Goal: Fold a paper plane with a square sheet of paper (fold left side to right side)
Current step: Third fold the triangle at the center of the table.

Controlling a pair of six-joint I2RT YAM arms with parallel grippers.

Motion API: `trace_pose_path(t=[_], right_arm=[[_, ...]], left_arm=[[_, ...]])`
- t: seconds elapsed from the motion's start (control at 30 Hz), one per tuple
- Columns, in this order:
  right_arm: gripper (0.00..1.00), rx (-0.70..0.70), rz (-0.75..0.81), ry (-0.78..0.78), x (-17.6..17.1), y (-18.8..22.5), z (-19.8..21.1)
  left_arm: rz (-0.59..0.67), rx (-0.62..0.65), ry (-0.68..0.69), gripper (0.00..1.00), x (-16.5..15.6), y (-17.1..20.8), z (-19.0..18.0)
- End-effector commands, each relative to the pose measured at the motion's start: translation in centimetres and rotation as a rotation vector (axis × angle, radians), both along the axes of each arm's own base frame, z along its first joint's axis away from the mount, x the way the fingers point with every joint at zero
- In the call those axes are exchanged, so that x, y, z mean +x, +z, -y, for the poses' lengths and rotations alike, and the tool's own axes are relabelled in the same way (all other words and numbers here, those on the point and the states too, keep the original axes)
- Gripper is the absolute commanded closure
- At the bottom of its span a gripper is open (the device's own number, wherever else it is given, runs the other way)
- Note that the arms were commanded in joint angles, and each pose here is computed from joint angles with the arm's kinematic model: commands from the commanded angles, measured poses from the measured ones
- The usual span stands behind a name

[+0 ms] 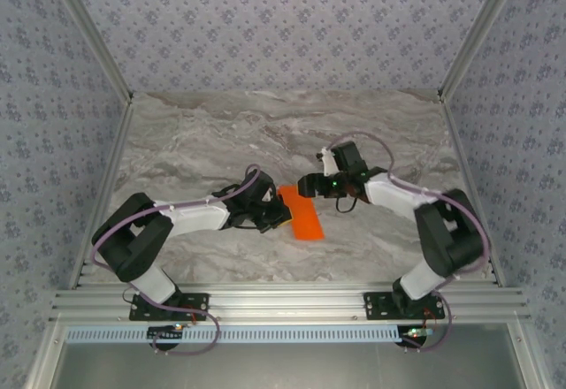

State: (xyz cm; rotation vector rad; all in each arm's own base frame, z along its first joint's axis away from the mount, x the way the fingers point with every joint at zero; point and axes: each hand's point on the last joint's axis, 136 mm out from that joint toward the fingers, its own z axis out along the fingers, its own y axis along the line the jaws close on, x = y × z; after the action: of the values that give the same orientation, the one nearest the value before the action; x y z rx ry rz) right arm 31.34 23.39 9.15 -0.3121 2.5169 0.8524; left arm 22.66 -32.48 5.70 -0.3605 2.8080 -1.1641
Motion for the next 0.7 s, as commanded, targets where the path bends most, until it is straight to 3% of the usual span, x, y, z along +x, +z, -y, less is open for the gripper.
trace_pose_path(t=[0.0, 0.13, 0.33, 0.47, 0.67], right_arm=[[0.20, -0.034, 0.149, 0.041, -2.3, 1.9, 1.6], [0.12, -0.045, 0.278, 0.108, -7.1, 2.4, 1.5], [0.10, -0.109, 0.432, 0.233, -12.9, 0.9, 0.3], [0.09, -0.184, 0.509, 0.339, -14.6, 0.1, -1.3], [0.09, -0.311, 0.558, 0.432, -14.4, -1.1, -2.8]], left_arm=[[0.014, -0.026, 0.019, 1.00, 0.2, 1.3, 0.3], [-0.008, -0.039, 0.037, 1.00, 0.3, 1.5, 0.4], [-0.040, -0.054, 0.053, 1.00, 0.4, 1.8, 0.5], [-0.040, -0.048, 0.061, 1.00, 0.5, 1.9, 0.2], [-0.040, -0.045, 0.062, 1.00, 0.5, 1.9, 0.1]])
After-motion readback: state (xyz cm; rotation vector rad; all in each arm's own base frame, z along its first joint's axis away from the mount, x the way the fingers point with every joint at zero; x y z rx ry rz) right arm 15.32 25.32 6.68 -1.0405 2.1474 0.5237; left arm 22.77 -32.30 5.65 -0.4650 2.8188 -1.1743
